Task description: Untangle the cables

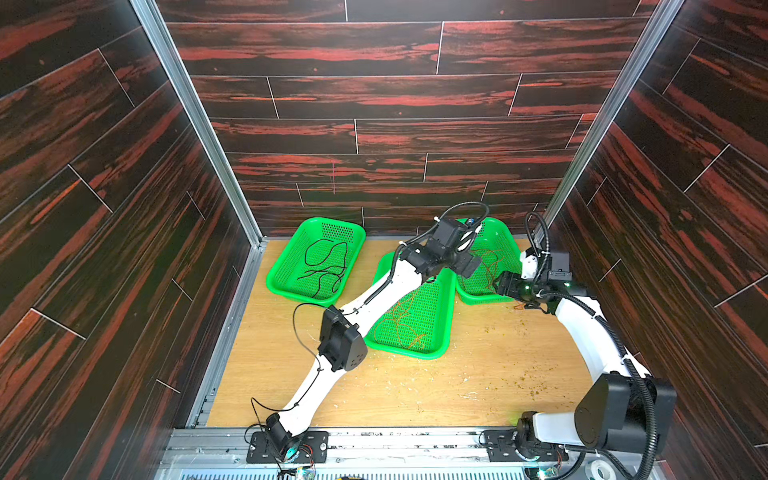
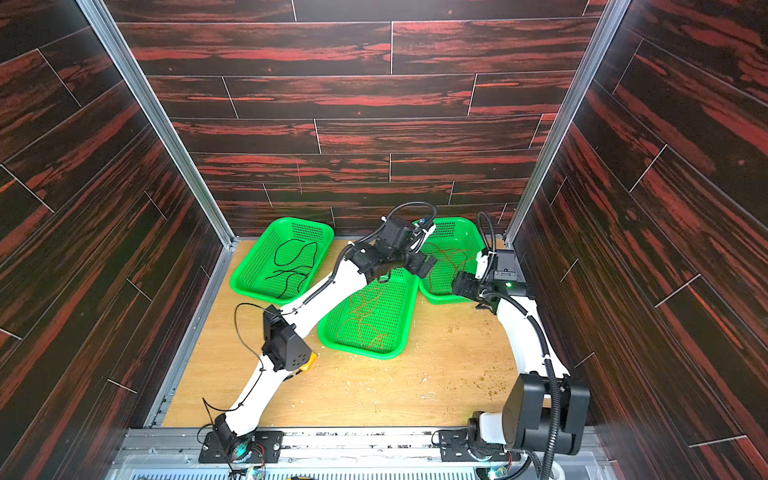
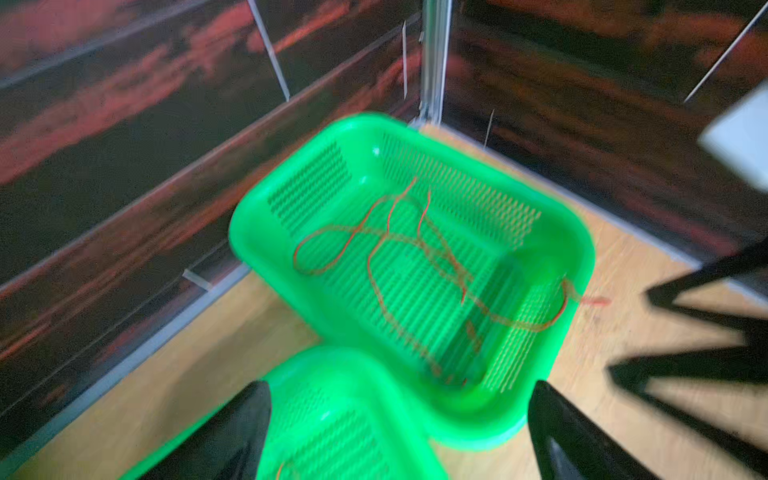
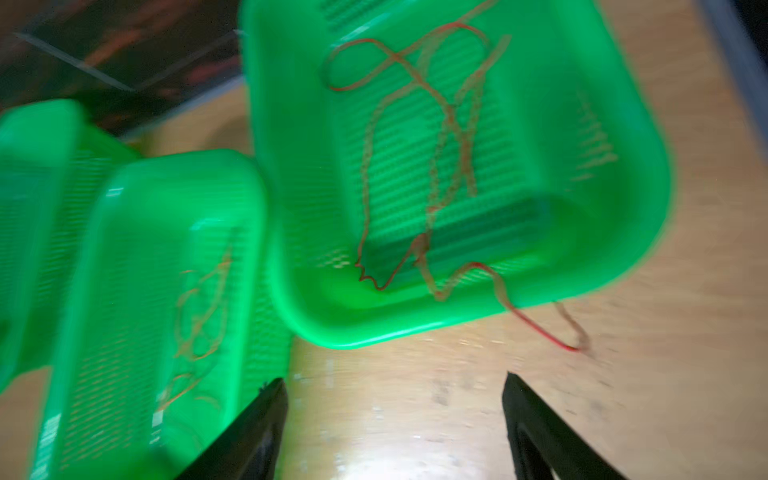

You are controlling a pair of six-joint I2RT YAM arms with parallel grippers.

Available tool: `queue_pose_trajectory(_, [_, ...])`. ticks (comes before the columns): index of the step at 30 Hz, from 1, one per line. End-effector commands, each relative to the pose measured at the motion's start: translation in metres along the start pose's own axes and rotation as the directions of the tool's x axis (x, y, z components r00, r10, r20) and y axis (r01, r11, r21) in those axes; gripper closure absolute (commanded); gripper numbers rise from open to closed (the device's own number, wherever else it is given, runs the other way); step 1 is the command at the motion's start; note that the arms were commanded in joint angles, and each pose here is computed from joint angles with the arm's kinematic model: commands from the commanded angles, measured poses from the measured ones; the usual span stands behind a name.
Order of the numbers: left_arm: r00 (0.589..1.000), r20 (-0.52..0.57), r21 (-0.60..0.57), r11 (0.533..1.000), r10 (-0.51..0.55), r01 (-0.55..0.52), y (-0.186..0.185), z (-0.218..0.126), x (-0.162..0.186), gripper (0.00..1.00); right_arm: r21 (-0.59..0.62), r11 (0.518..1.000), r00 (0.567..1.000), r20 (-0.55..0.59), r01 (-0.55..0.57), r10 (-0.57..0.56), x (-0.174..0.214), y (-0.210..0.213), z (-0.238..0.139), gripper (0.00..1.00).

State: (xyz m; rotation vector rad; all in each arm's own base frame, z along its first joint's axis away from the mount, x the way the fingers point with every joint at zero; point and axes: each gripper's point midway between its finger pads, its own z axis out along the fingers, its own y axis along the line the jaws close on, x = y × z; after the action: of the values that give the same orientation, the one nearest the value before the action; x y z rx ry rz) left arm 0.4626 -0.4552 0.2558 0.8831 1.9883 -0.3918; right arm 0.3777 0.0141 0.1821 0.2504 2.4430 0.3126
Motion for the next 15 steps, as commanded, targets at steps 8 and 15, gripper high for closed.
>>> queue_pose_trajectory(8, [0.986,-0.073,-0.277,0.953,-0.147,0.121,0.13,-0.123,0.071,0.01,0.126,0.986,0.99,-0.104,0.109,-0.096,-0.003,-0.028,0.043,0.27])
queue_pose_trajectory(15, [0.938,-0.16,-0.326,0.913,-0.308,0.244,0.15,-0.143,0.159,0.03,0.162,0.969,0.98,-0.104,0.185,-0.169,-0.025,-0.035,0.061,0.35])
